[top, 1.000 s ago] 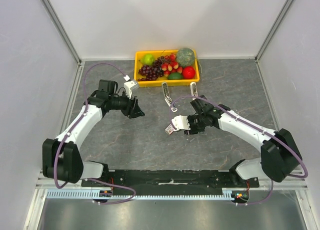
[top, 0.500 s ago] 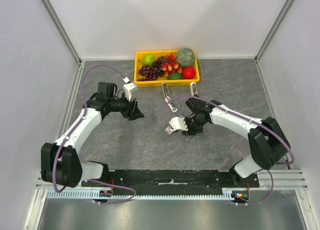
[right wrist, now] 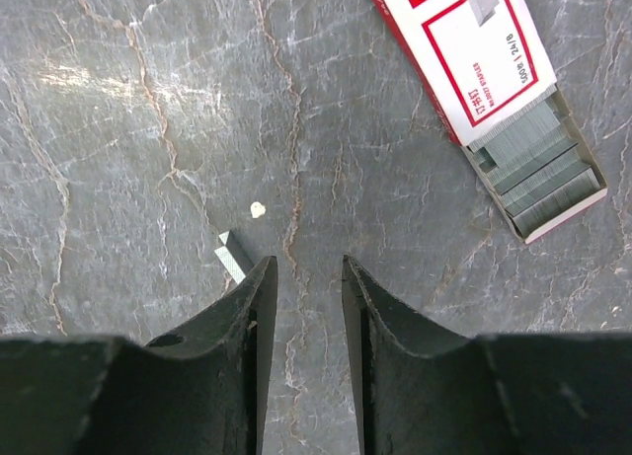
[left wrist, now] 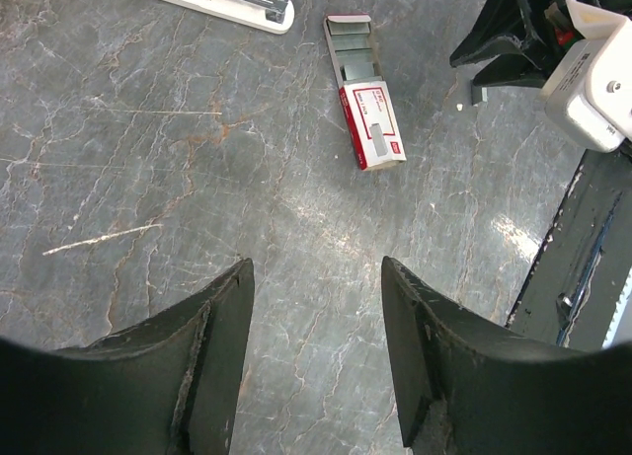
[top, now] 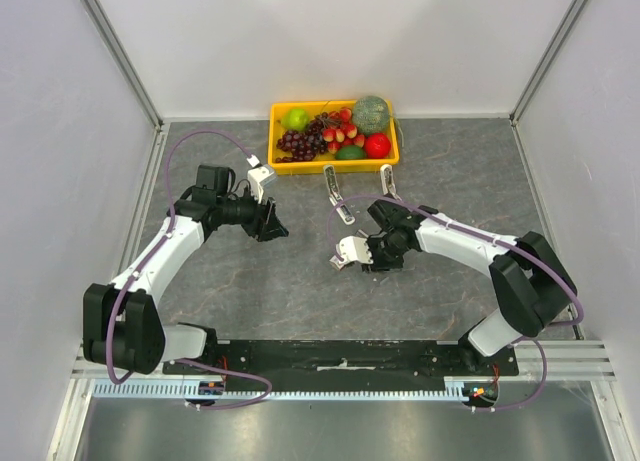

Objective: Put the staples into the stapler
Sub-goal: Pick up the staple from the center of the board.

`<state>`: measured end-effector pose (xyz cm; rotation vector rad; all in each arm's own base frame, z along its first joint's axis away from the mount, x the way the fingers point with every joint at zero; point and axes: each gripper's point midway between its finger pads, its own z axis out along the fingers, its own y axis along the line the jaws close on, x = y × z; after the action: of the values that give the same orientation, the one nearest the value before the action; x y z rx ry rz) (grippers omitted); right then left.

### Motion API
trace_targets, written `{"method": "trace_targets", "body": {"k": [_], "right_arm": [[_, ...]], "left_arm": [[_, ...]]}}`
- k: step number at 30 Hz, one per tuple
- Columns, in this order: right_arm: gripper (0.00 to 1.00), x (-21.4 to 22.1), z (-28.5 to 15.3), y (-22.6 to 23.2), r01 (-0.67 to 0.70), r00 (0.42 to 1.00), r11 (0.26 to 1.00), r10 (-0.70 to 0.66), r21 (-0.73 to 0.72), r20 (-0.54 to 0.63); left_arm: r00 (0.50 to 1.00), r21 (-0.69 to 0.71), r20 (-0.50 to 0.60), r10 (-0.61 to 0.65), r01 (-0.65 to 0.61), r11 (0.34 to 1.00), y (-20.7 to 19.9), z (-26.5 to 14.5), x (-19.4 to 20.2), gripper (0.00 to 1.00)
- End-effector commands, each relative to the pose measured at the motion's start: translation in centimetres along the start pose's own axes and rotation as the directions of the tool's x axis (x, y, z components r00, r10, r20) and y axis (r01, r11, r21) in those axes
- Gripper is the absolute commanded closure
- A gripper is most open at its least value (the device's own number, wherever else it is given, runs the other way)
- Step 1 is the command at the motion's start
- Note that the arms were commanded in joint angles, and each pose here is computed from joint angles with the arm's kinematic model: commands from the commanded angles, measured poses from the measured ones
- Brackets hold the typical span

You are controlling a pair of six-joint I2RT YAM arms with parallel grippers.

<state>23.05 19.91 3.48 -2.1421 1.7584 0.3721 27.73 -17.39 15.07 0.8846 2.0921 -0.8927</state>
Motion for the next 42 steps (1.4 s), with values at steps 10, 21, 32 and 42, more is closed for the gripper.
{"method": "trace_targets", "body": {"k": [10,21,32,42], "right_arm": [[0.62,0.2,0.1,1.3,0.018,1.000,0.999,-0.019,-0.039,-0.015],[0.63,0.5,0.1,2.0,0.021,0.999,0.998,-0.022,-0.062,-0.028],[0.64,0.7,0.2,2.6,0.029,0.999,0.997,-0.032,-0.074,-0.044],[0.67,1.2,0.4,3.2,0.032,0.997,0.996,-0.038,-0.083,-0.073]], "left_arm": [[0.998,0.001,0.025,0.061,-0.061,0.998,0.4,0.1,-0.5,0.39],[0.998,0.006,0.026,0.060,-0.060,0.998,0.4,0.2,-0.5,0.39],[0.998,0.007,0.026,0.059,-0.060,0.998,0.4,0.2,-0.4,0.39],[0.998,0.010,0.027,0.056,-0.057,0.998,0.4,0.2,-0.5,0.39]]}}
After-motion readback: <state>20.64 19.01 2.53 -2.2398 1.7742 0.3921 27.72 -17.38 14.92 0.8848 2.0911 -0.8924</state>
